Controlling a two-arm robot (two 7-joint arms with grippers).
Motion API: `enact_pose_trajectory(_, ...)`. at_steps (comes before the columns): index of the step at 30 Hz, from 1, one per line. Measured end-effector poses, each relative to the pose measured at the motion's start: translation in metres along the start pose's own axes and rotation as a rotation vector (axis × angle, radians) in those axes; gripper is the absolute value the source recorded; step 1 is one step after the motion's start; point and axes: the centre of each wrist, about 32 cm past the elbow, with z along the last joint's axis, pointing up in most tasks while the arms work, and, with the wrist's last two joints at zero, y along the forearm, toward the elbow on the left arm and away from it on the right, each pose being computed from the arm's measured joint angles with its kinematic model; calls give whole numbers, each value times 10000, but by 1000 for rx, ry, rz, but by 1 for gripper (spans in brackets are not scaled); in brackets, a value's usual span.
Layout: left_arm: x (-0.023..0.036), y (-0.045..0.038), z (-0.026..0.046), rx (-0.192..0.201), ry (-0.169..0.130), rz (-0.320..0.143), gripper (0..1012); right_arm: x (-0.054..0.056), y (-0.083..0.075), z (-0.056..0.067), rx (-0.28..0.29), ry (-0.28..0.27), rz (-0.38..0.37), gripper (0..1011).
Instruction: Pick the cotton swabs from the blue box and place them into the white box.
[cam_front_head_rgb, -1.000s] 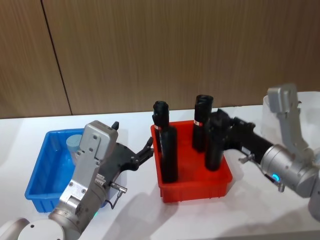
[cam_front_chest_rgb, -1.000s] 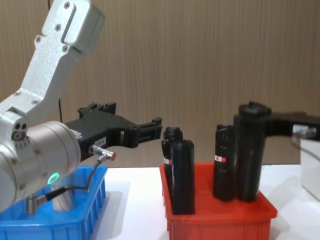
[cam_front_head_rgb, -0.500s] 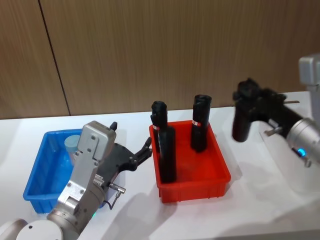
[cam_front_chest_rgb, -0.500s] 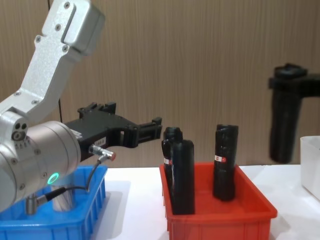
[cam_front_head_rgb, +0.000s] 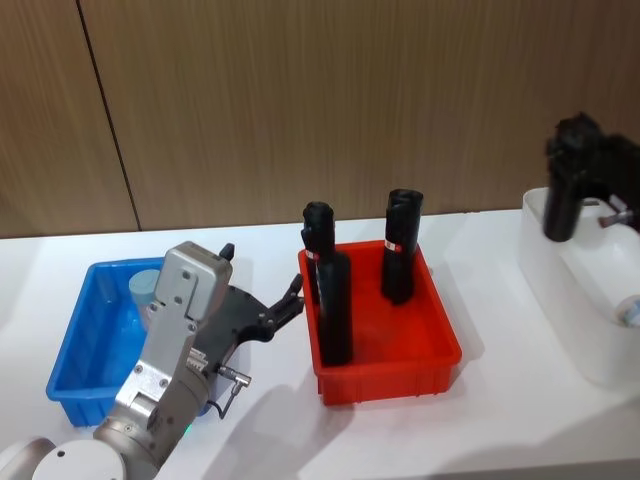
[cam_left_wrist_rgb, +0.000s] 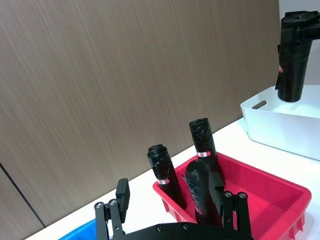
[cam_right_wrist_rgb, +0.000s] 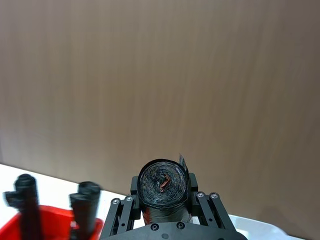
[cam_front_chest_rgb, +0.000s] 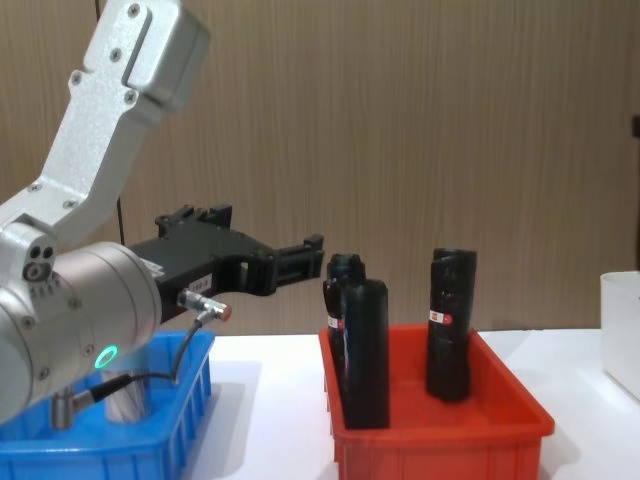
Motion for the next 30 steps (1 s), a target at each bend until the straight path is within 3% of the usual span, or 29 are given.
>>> enact_pose_trajectory(7,0,0,0,0,0,0,1004,205,64,-62,-19,-12,-58,512)
enact_pose_trajectory(11,0,0,0,0,0,0,1004,310,117,-162,-41,-7,-84,512)
enact_pose_trajectory(30,0,0,0,0,0,0,1004,555,357,-708,-121,62,-137,512)
